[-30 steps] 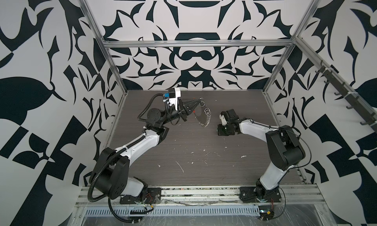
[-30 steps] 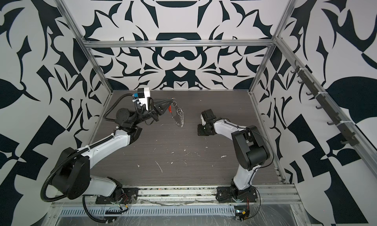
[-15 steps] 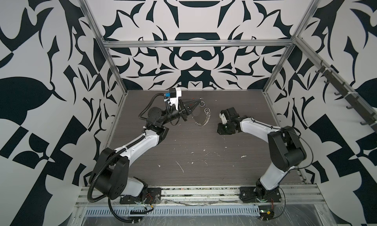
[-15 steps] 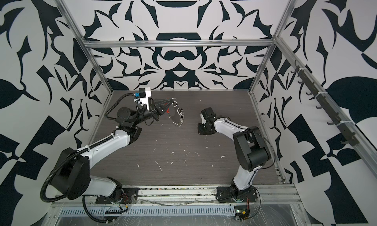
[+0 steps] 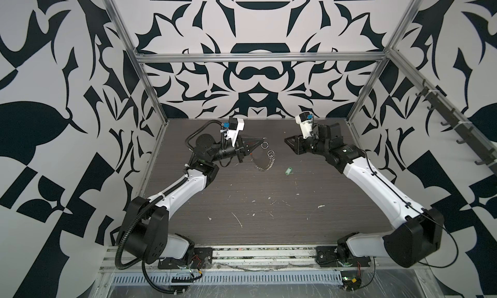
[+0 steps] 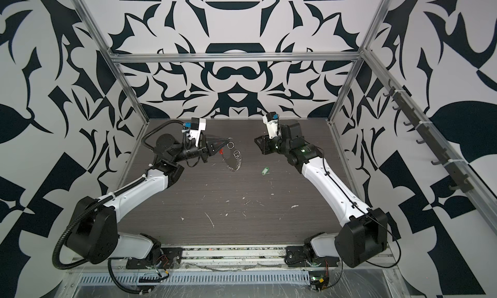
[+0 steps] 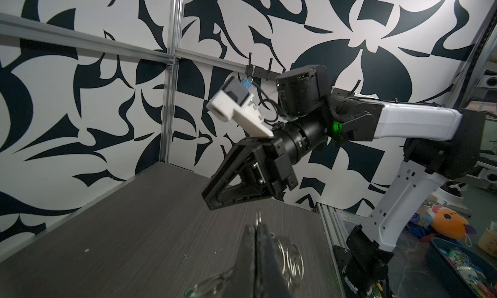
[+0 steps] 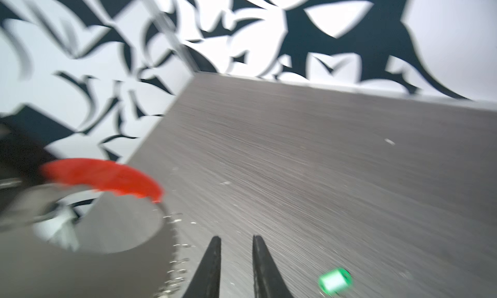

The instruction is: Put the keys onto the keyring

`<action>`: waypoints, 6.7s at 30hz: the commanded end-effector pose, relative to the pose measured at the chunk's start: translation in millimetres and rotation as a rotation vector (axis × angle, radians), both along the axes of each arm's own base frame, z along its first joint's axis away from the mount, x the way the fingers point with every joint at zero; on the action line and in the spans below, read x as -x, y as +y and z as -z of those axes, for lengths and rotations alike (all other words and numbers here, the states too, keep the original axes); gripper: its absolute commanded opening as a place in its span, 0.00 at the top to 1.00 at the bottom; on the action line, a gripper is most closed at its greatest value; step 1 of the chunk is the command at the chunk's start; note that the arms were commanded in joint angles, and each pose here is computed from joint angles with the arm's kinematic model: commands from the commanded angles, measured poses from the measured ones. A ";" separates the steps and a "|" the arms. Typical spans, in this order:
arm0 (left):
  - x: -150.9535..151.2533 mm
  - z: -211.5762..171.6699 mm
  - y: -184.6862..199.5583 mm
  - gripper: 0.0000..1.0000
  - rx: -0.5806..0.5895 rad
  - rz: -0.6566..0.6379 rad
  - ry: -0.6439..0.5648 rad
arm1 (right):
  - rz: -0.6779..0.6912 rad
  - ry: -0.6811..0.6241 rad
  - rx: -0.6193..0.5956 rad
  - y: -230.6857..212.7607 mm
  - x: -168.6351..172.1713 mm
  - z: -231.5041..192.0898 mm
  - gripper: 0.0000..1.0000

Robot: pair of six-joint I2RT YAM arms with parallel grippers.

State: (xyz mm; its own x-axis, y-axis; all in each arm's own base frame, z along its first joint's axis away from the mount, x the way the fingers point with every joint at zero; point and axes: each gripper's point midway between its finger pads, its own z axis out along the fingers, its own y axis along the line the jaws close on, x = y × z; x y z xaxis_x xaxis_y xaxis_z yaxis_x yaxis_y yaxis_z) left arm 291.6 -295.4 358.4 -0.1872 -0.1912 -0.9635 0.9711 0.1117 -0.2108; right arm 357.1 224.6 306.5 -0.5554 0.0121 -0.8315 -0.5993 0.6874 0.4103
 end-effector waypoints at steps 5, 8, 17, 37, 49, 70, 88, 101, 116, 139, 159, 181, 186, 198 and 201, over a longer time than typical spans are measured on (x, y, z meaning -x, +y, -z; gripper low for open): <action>1.3 -10.5 -3.4 1.00 0.000 0.075 -0.002 | -0.299 -0.114 -0.251 36.0 37.1 -60.2 0.77; -2.1 -11.2 -4.4 1.00 0.018 0.081 0.013 | -0.347 -0.103 -0.284 41.7 41.6 -64.7 0.78; -9.8 -16.9 -7.9 1.00 0.056 0.101 0.049 | -0.398 -0.084 -0.264 55.3 49.6 -59.5 0.77; -10.9 -12.9 -13.5 1.00 0.063 0.161 0.107 | -0.414 -0.107 -0.281 71.7 42.0 -64.0 0.94; -8.2 -12.8 -13.6 1.00 0.056 0.176 0.112 | -0.413 -0.141 -0.283 68.5 47.7 -75.0 0.80; -16.3 -24.6 -2.8 0.74 0.085 0.066 0.085 | -0.319 -0.317 -0.281 54.4 45.9 -77.8 1.00; -18.8 -16.1 13.4 0.74 -0.021 -0.110 0.014 | -0.336 -0.421 -0.392 52.2 53.7 -97.0 1.00; -36.6 -38.2 6.7 0.84 0.041 0.069 0.122 | -0.419 -0.407 -0.458 61.5 55.5 -110.8 1.00; -27.6 -36.3 2.4 0.77 0.067 0.126 0.150 | -0.386 -0.419 -0.498 60.7 47.4 -122.3 1.00; -23.9 -33.7 -12.5 0.83 0.064 0.187 0.168 | -0.471 -0.355 -0.518 74.1 49.2 -119.8 1.00; -15.2 -33.0 -10.0 1.00 0.038 0.203 0.131 | -0.415 -0.254 -0.446 64.8 39.1 -91.2 0.99; -3.9 3.3 -15.7 1.00 -0.229 0.068 -0.130 | 0.122 -0.077 0.087 -14.2 -19.2 -3.6 0.65; -8.7 23.8 -11.0 1.00 -0.331 -0.010 -0.157 | 0.370 0.167 0.312 -62.1 -32.6 112.0 0.67; -5.3 66.0 -5.0 1.00 -0.375 -0.032 -0.030 | 0.348 0.431 0.402 -64.1 -17.0 222.1 0.74; -5.4 69.2 -5.6 1.00 -0.376 -0.027 -0.012 | 0.319 0.458 0.412 -59.0 -17.1 232.8 0.77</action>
